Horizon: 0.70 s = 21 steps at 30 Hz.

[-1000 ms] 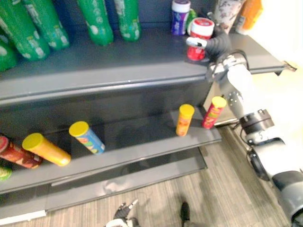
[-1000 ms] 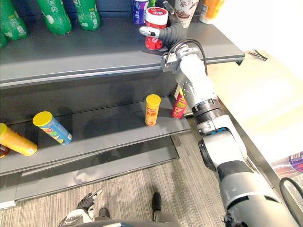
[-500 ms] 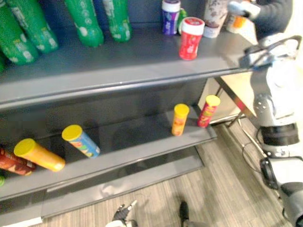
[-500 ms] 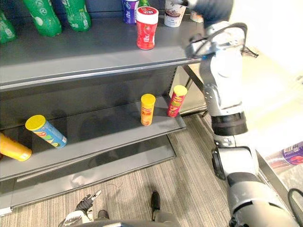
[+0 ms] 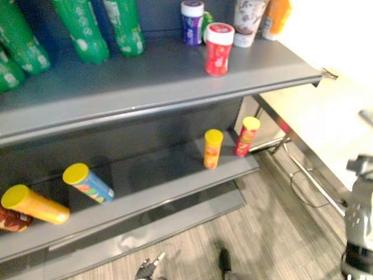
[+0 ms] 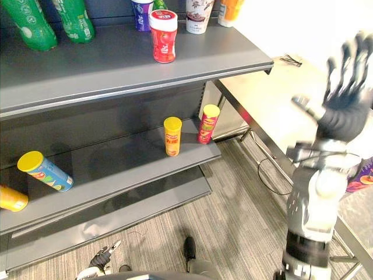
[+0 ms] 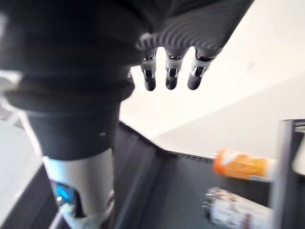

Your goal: Put the gum and the chips on the shelf.

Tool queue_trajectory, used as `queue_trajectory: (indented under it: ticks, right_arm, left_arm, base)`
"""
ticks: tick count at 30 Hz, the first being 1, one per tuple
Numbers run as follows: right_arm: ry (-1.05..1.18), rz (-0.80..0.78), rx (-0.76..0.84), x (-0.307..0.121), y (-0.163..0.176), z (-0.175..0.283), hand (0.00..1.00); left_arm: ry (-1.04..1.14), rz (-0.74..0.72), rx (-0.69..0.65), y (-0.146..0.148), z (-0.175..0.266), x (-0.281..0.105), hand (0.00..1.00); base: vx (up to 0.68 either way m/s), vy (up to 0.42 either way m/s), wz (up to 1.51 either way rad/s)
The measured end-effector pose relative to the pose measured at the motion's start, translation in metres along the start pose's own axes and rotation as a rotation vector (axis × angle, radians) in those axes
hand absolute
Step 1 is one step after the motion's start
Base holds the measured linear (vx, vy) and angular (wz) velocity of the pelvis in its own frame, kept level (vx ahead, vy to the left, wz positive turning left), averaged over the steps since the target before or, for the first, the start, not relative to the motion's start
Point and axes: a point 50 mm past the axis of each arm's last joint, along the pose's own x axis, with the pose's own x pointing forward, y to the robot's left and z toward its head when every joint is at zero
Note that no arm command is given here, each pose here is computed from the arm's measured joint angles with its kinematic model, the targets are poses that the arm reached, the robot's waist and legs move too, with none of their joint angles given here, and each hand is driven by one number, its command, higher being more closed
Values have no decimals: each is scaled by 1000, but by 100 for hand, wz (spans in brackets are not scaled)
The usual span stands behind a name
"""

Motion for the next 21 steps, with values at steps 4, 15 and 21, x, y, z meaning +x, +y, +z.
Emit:
queue_trajectory:
  ticks: [4,15,21]
  right_arm:
    - [413,38,84,-76,10,-57,0]
    - [1146,-112,156,-225,8,-137,0]
    - [1352,-161,65,-266,-3,-153,0]
  left_arm:
    - [5,1,9,1,-3,-1,0]
    - [15,-2,20,-3,-7,-2,0]
    - [13,-7,19,-6,-8,-1,0]
  base:
    - [-4,-14,-5]
    - [12,-4,0]
    - [27,-13,-1]
